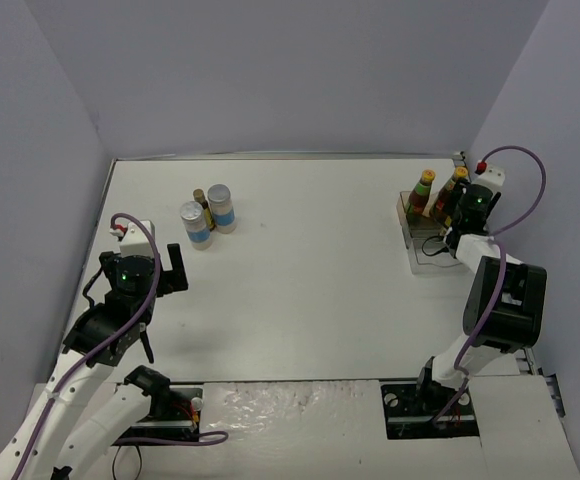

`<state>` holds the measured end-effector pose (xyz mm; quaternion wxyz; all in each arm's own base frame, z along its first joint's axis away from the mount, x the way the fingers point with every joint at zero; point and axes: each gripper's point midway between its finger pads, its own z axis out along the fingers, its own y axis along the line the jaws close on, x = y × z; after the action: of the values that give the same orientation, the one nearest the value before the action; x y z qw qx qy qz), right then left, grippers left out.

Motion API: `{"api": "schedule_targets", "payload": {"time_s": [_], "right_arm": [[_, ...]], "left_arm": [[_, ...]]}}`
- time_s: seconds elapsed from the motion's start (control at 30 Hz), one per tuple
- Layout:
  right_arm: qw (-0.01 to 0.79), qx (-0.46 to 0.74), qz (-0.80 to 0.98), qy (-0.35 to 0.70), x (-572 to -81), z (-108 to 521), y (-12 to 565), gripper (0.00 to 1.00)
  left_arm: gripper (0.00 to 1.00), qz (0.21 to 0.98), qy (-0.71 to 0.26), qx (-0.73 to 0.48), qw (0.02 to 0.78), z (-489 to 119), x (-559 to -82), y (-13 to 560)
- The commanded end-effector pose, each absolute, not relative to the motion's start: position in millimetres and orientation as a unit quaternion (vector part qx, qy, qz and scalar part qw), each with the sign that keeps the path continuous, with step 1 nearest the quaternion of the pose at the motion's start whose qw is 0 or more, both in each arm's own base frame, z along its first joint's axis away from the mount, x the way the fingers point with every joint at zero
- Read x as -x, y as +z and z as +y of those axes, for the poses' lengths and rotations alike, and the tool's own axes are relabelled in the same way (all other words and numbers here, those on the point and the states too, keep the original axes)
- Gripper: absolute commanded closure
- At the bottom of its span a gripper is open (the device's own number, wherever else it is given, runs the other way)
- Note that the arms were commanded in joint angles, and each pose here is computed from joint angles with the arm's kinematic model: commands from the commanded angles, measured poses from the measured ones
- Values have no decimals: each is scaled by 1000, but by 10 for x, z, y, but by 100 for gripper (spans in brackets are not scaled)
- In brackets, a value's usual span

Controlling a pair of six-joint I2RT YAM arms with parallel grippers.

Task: Organize the condiment bottles

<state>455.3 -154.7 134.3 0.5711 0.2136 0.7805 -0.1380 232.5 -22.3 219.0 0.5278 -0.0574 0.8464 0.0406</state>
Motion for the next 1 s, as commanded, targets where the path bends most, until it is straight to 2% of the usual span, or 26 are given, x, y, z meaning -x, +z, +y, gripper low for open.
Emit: {"api": "schedule_targets", "payload": {"time_s": [0.0, 0.2, 0.4, 0.5, 0.67, 0.8, 0.97], "right_arm": [[642, -231, 720, -127, -4568, -1569, 2056, 37], [658, -279, 691, -103, -4268, -1490, 2660, 25], [673, -291, 679, -39, -3934, -1148, 3201, 21], [680, -249, 689, 9, -3894, -818, 3334, 20], [679, -164, 714, 42, -3773, -295, 3422, 18], [666, -94, 736, 80, -3637, 62, 3310, 16], [652, -55, 747, 117, -3430, 265, 3094, 15]], "left_arm": [[3, 832, 24, 69, 551, -256, -2397, 2353], [3, 836, -3, 55, 546, -395, -2458, 2388], [3, 827, -43, 50, 558, -618, -2684, 2729], [3, 830, -44, 37, 554, -726, -2874, 2899], [3, 842, -28, 21, 539, -860, -3259, 3020], [3, 867, -7, 43, 496, -802, -3617, 2863], [10, 881, -19, 60, 469, -739, -4048, 2848]]}}
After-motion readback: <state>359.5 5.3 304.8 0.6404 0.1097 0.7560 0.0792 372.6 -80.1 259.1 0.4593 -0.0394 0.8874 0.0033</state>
